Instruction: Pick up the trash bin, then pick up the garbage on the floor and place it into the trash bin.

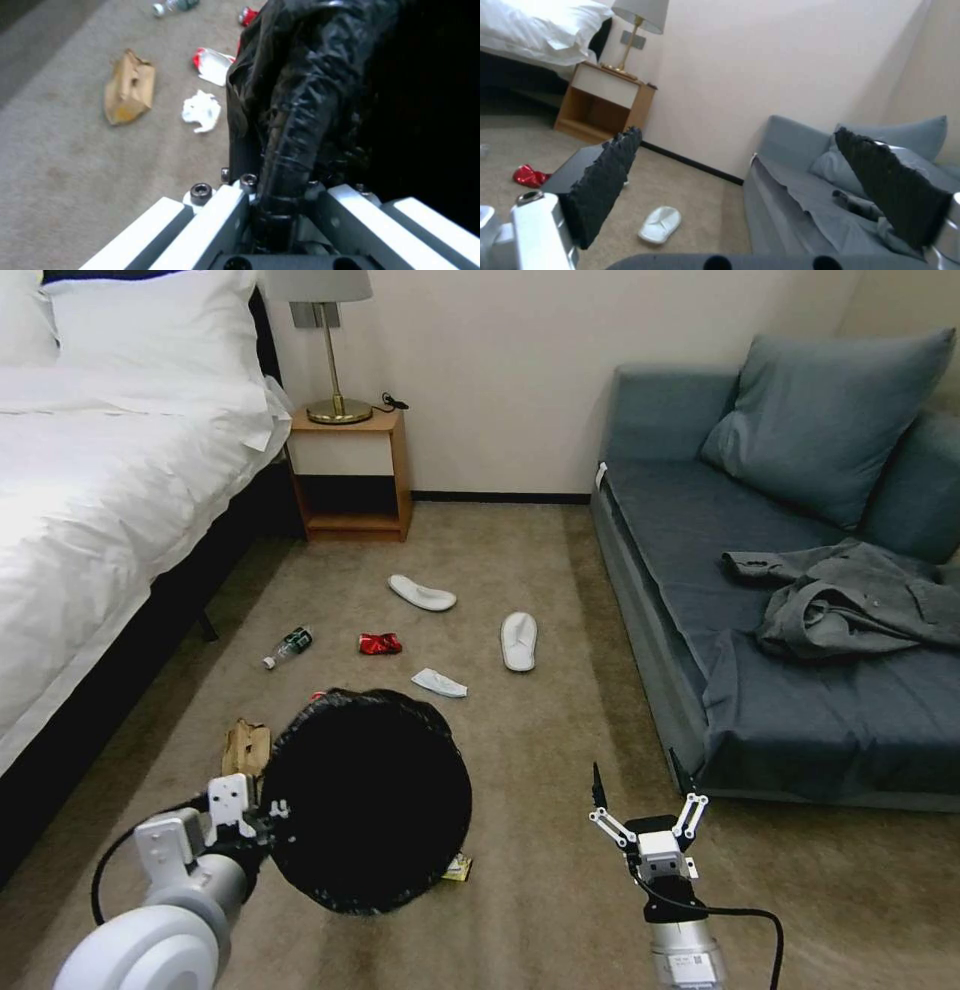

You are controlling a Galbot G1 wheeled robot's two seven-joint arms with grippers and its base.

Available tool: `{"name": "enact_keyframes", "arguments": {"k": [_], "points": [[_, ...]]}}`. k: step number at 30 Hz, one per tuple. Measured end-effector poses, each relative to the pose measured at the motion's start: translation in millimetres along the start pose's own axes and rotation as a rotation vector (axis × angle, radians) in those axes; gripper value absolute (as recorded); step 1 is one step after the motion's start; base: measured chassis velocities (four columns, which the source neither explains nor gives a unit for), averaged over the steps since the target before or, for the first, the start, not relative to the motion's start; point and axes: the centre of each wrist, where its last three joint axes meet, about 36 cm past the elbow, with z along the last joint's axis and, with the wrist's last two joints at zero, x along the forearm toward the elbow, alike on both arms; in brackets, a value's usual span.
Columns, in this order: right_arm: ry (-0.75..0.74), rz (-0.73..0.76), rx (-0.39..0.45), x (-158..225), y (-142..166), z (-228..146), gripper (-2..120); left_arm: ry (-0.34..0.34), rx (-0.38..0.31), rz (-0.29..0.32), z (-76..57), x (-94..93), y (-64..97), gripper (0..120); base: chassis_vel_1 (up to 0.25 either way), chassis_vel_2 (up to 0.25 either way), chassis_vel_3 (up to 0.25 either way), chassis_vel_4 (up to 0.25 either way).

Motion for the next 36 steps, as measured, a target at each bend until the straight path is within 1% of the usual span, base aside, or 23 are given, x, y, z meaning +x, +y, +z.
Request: {"name": "enact_keyframes", "arguments": {"k": [2, 3, 4, 6, 8, 9, 11, 17, 19, 20, 22, 28, 33, 36], "points": [[-0.006, -0.013, -0.006, -2.3, 5.8, 2.8, 100, -0.027, 0.002, -0.025, -7.4, 1.0, 7.3, 0, 0.0, 0.0, 0.0, 0.0], [-0.006, -0.013, -0.006, -2.3, 5.8, 2.8, 100, -0.027, 0.002, -0.025, -7.4, 1.0, 7.3, 0, 0.0, 0.0, 0.0, 0.0], [-0.004, -0.02, -0.008, -2.5, 8.3, 4.2, 100, -0.039, 0.003, -0.031, -10.9, 1.2, 9.9, 0, 0.0, 0.0, 0.0, 0.0], [-0.003, -0.023, -0.011, -2.7, 10.1, 4.9, 100, -0.046, 0.004, -0.036, -12.9, 1.4, 11.5, 0, 0.0, 0.0, 0.0, 0.0], [0.0, -0.042, -0.023, -5.4, 17.1, 9.9, 100, -0.084, 0.019, -0.059, -24.1, 0.5, 21.6, 0, 0.0, 0.0, 0.0, 0.0], [0.0, -0.042, -0.023, -5.4, 17.1, 9.9, 100, -0.084, 0.019, -0.059, -24.1, 0.5, 21.6, 0, 0.0, 0.0, 0.0, 0.0], [0.008, -0.045, -0.028, -5.7, 18.8, 13.3, 100, -0.091, 0.025, -0.075, -27.5, -3.2, 28.0, 0, 0.0, 0.0, 0.0, 0.0], [0.019, -0.04, -0.023, -7.6, 17.0, 17.4, 100, -0.088, 0.025, -0.078, -27.6, -9.4, 29.6, 0, 0.0, 0.0, 0.0, 0.0], [0.029, -0.019, -0.02, -10.9, 14.4, 19.2, 100, -0.076, 0.017, -0.071, -23.0, -15.1, 24.1, 0, 0.0, 0.0, 0.0, 0.0], [0.029, -0.019, -0.02, -10.9, 14.4, 19.2, 100, -0.076, 0.017, -0.071, -23.0, -15.1, 24.1, 0, 0.0, 0.0, 0.0, 0.0], [0.035, -0.014, -0.017, -11.1, 13.5, 18.4, 100, -0.066, 0.009, -0.065, -18.5, -17.0, 20.0, 0, 0.0, 0.0, 0.0, 0.0], [0.036, -0.019, -0.004, -9.6, 11.5, 17.8, 100, -0.059, 0.0, -0.06, -15.9, -17.5, 17.8, 0, 0.011, 0.02, -0.013, -0.016], [0.041, -0.027, 0.004, -6.2, 11.7, 17.6, 100, -0.061, -0.005, -0.058, -16.4, -16.7, 17.3, 0, 0.129, 0.109, -0.093, -0.114], [0.043, -0.033, 0.01, -4.6, 12.0, 17.6, 100, -0.058, -0.005, -0.055, -15.0, -16.3, 15.7, 0, 0.206, 0.175, -0.201, -0.205]]}}
